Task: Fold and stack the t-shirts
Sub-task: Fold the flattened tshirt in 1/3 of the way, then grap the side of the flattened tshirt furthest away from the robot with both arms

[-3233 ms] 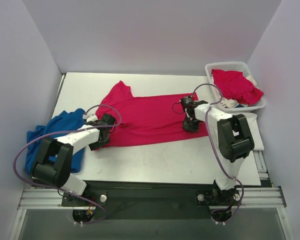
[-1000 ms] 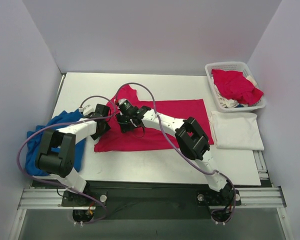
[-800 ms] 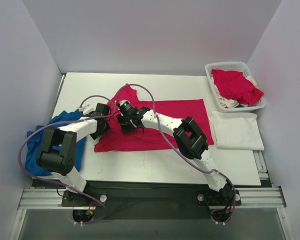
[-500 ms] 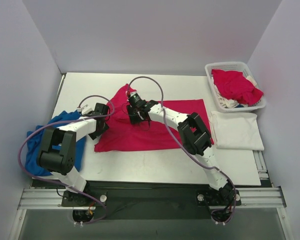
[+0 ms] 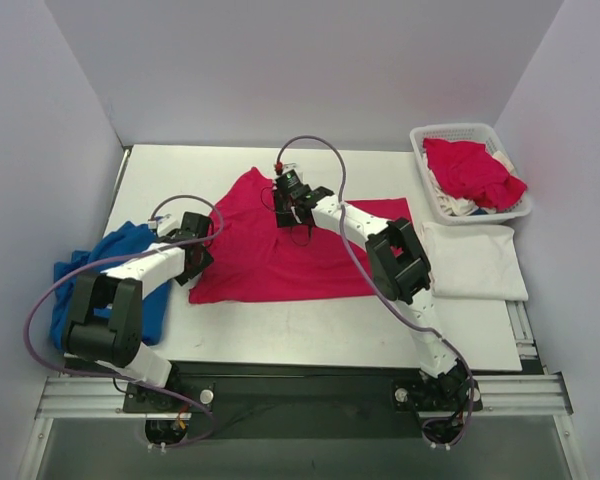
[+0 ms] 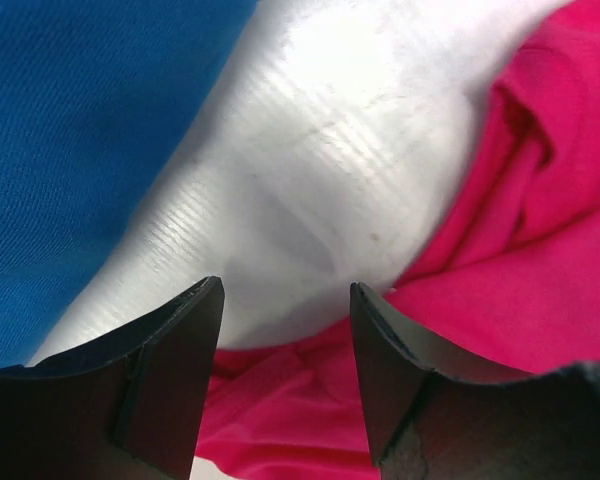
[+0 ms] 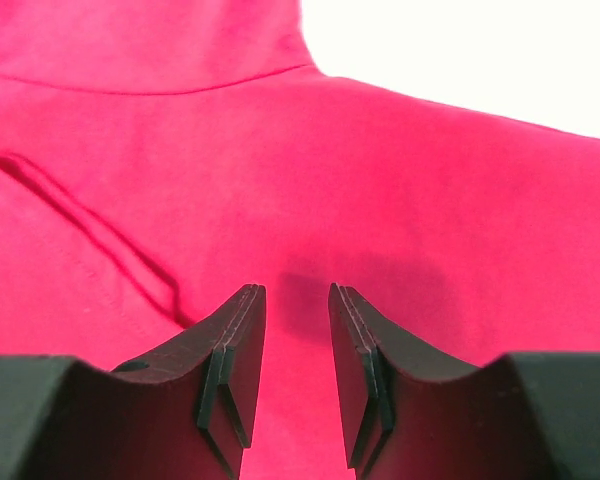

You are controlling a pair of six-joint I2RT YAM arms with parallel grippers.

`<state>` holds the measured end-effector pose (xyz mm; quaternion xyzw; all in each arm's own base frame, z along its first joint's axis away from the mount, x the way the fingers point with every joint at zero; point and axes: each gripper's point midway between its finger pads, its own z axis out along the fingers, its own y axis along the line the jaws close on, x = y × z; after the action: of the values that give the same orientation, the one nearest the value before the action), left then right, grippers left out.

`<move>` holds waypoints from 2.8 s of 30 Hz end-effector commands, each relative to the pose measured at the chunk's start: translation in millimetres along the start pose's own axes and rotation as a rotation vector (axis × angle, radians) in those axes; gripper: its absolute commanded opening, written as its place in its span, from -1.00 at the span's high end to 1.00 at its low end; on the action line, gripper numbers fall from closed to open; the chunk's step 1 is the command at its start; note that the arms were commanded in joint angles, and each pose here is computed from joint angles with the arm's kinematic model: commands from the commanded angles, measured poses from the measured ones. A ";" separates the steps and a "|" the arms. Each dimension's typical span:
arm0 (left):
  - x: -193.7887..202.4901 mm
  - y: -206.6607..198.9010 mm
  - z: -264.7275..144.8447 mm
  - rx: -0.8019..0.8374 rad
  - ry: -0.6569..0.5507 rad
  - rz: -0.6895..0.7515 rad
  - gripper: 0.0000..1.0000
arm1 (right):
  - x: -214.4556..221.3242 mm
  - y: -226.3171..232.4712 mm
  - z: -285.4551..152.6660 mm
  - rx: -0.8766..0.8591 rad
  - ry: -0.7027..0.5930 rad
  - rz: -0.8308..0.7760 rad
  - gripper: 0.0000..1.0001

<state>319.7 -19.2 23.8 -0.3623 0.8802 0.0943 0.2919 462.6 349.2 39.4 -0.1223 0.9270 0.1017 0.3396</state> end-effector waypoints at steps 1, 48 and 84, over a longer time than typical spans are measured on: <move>-26.9 -24.5 -19.4 0.141 -0.065 -0.034 -0.28 | -26.0 -24.4 -25.3 0.087 -0.065 0.002 0.33; 33.8 -51.6 -39.0 0.133 0.014 0.394 -0.68 | 181.4 -225.1 -175.4 0.512 0.388 0.317 0.13; 37.3 52.3 -50.7 -0.153 0.015 0.264 -0.71 | 317.5 -178.8 -237.5 0.579 0.705 0.402 0.22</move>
<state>237.3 -33.8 27.6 -0.2472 0.9248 0.1757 0.2296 213.4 93.9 4.9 0.1285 0.9830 -0.0622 0.1154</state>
